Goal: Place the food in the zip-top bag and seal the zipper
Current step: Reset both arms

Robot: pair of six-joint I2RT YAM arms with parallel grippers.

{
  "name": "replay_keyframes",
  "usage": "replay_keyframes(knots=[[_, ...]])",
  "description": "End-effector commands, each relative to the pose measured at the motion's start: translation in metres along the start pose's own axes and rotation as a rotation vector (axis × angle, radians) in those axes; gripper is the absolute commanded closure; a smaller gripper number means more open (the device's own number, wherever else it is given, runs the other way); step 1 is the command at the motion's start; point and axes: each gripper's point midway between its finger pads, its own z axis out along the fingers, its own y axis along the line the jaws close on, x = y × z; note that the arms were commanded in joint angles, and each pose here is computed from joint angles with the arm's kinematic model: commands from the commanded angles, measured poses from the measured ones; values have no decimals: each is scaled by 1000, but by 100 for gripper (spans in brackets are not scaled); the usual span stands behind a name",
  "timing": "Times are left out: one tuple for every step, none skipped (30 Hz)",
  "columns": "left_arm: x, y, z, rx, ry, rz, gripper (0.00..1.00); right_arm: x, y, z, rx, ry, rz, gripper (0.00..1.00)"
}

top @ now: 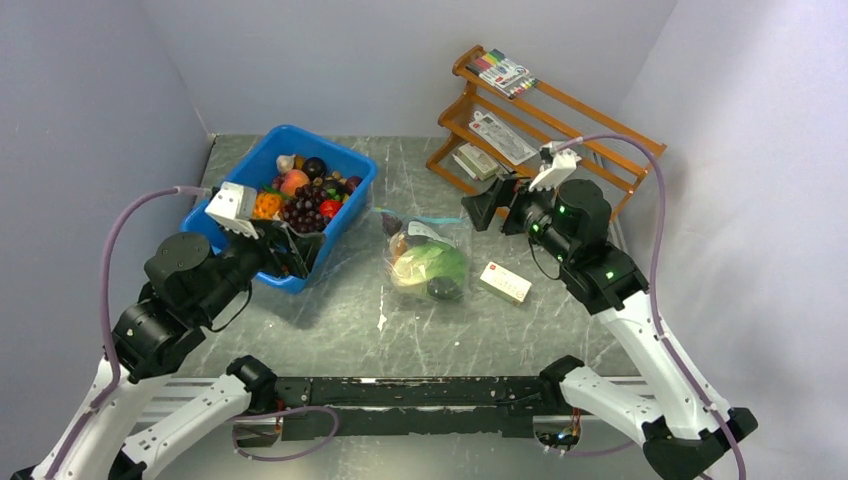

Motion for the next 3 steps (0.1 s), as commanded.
replay_keyframes(knots=[[0, -3, -3, 20, -14, -13, 0, 3, 2, 0, -13, 5, 27, 0], [0, -3, -3, 26, -12, -8, 0, 2, 2, 0, -15, 1, 25, 0], [1, -4, -3, 28, -8, -3, 0, 2, 2, 0, -15, -4, 23, 0]])
